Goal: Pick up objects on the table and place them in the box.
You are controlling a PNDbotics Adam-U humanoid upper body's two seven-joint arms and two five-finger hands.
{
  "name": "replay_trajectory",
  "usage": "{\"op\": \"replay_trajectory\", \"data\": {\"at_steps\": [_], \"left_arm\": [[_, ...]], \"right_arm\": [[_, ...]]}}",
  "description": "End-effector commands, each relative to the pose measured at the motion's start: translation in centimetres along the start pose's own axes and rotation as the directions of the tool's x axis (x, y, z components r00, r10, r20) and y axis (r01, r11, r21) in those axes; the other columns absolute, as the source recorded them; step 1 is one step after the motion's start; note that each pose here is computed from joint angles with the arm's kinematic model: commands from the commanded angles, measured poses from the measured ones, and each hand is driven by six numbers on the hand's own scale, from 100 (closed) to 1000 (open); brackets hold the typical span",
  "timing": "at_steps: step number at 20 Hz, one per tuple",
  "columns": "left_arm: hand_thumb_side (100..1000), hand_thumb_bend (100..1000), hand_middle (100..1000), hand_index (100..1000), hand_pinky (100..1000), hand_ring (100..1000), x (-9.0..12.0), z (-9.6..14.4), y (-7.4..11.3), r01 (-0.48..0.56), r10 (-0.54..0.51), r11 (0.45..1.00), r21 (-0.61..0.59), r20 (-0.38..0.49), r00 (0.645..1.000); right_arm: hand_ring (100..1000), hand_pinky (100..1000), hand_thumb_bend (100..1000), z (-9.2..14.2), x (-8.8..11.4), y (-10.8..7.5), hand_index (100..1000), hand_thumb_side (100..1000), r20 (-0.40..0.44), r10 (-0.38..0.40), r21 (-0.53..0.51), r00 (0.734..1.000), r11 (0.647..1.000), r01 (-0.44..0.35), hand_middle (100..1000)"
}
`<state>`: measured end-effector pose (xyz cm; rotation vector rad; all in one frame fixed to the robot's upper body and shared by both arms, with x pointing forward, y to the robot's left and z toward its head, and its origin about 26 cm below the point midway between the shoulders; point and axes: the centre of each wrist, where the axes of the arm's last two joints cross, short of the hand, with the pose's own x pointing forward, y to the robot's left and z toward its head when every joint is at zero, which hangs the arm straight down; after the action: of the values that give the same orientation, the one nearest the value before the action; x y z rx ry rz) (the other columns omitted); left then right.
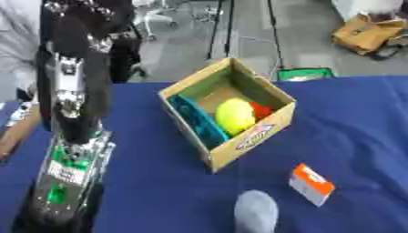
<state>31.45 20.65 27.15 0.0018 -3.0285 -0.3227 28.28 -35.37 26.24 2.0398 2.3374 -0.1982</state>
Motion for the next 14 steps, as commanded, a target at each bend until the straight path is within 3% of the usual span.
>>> {"op": "replay_trajectory", "data": {"at_steps": [1, 10, 14], "left_arm": [[859, 100, 973, 1000, 911, 923, 0.26, -0.49, 0.33, 0.010, -0.009, 1.000, -0.015, 0.020, 1.000], [858, 100, 964, 996, 909, 916, 0.27, -0.62, 0.30, 0.007, -0.006, 1.000, -0.011, 0.025, 1.000], [853, 100, 970, 1000, 912, 922, 0.27, -0.62, 0.22, 0.004, -0.004, 1.000, -0.016, 0.025, 1.000]], "right_arm": [[870, 862, 100, -0.78, -0.21, -0.40, 911, 1000, 0.016, 0.004, -0.024, 1.000, 1.000, -0.004, 859], [868, 856, 100, -0.77, -0.19, -0.39, 909, 1000, 0.013, -0.001, -0.039, 1.000, 0.999, 0.002, 856], [872, 866, 100, -0.92, -0.06, -0.32, 923, 1000, 0.023, -0.003, 0.005, 1.000, 1.000, 0.003, 861]]}}
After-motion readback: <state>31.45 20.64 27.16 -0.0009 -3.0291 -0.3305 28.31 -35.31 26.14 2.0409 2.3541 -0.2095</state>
